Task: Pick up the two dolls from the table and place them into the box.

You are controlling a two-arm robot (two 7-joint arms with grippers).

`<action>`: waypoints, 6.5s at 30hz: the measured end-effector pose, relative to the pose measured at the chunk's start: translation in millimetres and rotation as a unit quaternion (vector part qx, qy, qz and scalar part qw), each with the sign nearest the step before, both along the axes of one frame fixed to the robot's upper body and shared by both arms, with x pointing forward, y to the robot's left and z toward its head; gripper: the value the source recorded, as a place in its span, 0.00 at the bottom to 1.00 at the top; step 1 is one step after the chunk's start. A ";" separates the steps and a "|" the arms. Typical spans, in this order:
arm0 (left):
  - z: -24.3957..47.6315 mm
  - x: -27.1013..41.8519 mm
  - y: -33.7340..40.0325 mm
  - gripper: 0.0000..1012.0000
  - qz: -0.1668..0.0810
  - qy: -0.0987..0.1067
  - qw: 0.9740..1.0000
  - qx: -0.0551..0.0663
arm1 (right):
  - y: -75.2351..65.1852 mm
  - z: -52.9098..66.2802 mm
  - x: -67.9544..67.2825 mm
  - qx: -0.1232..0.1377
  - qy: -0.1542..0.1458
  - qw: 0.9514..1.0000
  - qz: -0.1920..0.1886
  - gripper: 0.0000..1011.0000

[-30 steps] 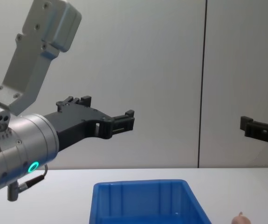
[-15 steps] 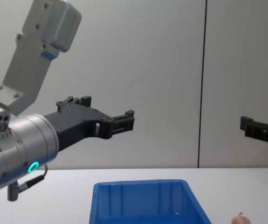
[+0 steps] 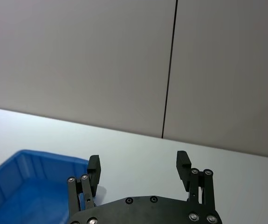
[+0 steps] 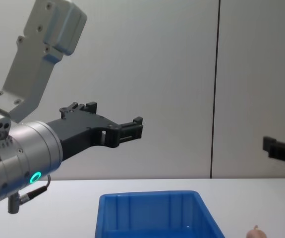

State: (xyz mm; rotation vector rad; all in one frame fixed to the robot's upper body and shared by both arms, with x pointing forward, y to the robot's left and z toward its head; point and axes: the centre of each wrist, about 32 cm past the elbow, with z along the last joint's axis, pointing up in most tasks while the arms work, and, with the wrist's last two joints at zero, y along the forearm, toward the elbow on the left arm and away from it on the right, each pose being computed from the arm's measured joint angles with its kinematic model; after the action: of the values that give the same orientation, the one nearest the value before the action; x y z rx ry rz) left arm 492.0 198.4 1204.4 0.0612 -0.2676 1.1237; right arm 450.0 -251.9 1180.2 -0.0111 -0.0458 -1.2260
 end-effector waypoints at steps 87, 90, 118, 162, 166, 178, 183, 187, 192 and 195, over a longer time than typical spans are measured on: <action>0.0 0.0 0.0 0.99 0.000 0.000 1.000 0.000 | -52.7 -34.7 -8.3 -0.093 0.061 0.993 0.049 0.37; 0.0 0.0 0.0 0.99 0.000 0.000 1.000 0.000 | -49.7 -29.5 -5.0 -0.088 0.048 0.993 0.065 0.37; 0.0 0.0 0.0 0.99 0.000 0.000 1.000 0.000 | 8.3 2.8 34.8 -0.065 0.015 0.963 0.261 0.39; 0.0 0.0 0.0 0.99 0.000 0.000 1.000 0.000 | -23.5 -9.0 17.7 -0.080 0.094 0.978 0.167 0.99; 0.0 0.0 0.0 0.99 0.000 0.000 1.000 0.000 | -27.0 -10.8 14.4 -0.085 0.104 0.978 0.157 0.99; 0.0 0.0 0.0 0.99 0.000 0.000 1.000 0.000 | -32.1 -21.6 10.5 -0.098 0.157 0.972 0.146 0.99; 0.0 0.0 0.0 0.99 0.000 0.000 1.000 0.000 | -30.9 -26.6 13.5 -0.101 0.172 0.968 0.150 0.99; 0.0 0.0 0.0 0.99 0.000 0.000 1.000 0.000 | -29.1 -30.8 16.8 -0.103 0.184 0.965 0.153 0.99; 0.0 0.0 0.0 0.99 0.000 0.000 1.000 0.000 | -27.4 -34.2 19.8 -0.105 0.193 0.963 0.154 0.94; 0.0 0.0 0.0 0.99 0.000 0.000 1.000 0.000 | -26.2 -35.8 21.8 -0.105 0.198 0.963 0.153 0.87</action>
State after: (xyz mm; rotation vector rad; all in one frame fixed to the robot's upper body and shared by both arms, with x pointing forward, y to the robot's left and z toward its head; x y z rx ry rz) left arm 492.0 198.4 1204.4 0.0611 -0.2676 1.1237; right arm 471.8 -278.1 1144.3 -0.4192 0.1668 -0.8864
